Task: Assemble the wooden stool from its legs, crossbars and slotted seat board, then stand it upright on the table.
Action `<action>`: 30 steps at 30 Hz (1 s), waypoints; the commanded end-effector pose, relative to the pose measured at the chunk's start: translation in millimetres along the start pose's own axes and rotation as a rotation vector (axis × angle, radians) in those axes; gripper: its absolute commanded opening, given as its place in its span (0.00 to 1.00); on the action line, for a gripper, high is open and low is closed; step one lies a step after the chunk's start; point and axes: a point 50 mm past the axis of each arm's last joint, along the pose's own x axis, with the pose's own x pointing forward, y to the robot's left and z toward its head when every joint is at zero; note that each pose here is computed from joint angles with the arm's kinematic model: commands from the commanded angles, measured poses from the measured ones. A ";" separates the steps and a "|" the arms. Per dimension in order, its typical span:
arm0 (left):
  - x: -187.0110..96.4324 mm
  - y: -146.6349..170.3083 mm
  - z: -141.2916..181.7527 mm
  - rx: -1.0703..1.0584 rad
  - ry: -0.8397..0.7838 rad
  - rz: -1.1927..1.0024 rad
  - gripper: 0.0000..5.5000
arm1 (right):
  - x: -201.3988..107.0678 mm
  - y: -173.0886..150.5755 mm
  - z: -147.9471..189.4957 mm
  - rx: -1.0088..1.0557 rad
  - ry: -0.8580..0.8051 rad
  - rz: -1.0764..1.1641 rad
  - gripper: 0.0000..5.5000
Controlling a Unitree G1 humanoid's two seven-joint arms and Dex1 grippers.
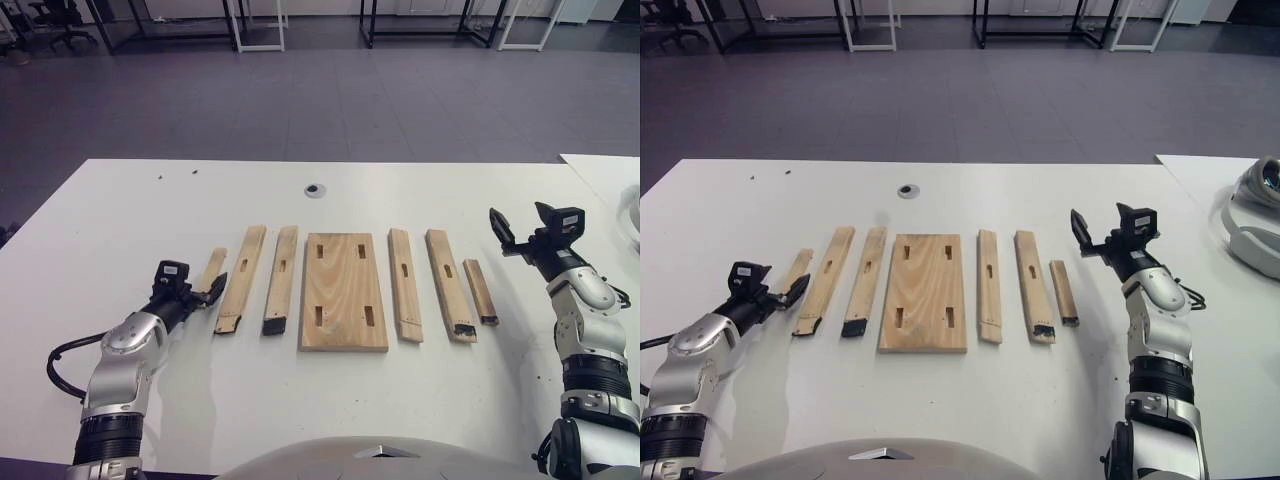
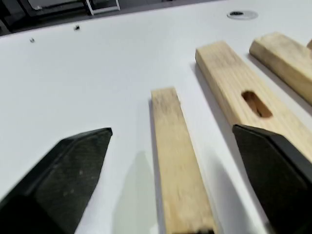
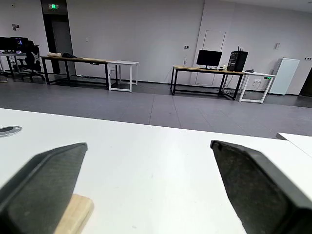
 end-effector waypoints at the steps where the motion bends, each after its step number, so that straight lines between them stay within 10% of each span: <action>1: -5.5 5.0 -12.8 -0.010 0.088 0.009 0.71 | 0.0 4.5 -2.3 -0.013 0.007 0.004 0.86; 19: -1.4 15.2 -9.8 0.019 0.105 0.087 0.23 | 23.1 36.9 38.5 0.179 -0.004 0.217 0.86; 24: 30.3 -19.6 88.8 0.073 -0.396 -0.044 0.23 | 47.4 85.9 71.7 0.381 -0.050 0.451 0.86; 30: 65.9 -137.0 171.7 0.132 -0.681 -0.377 0.23 | 69.9 157.2 118.4 0.857 -0.106 0.719 0.86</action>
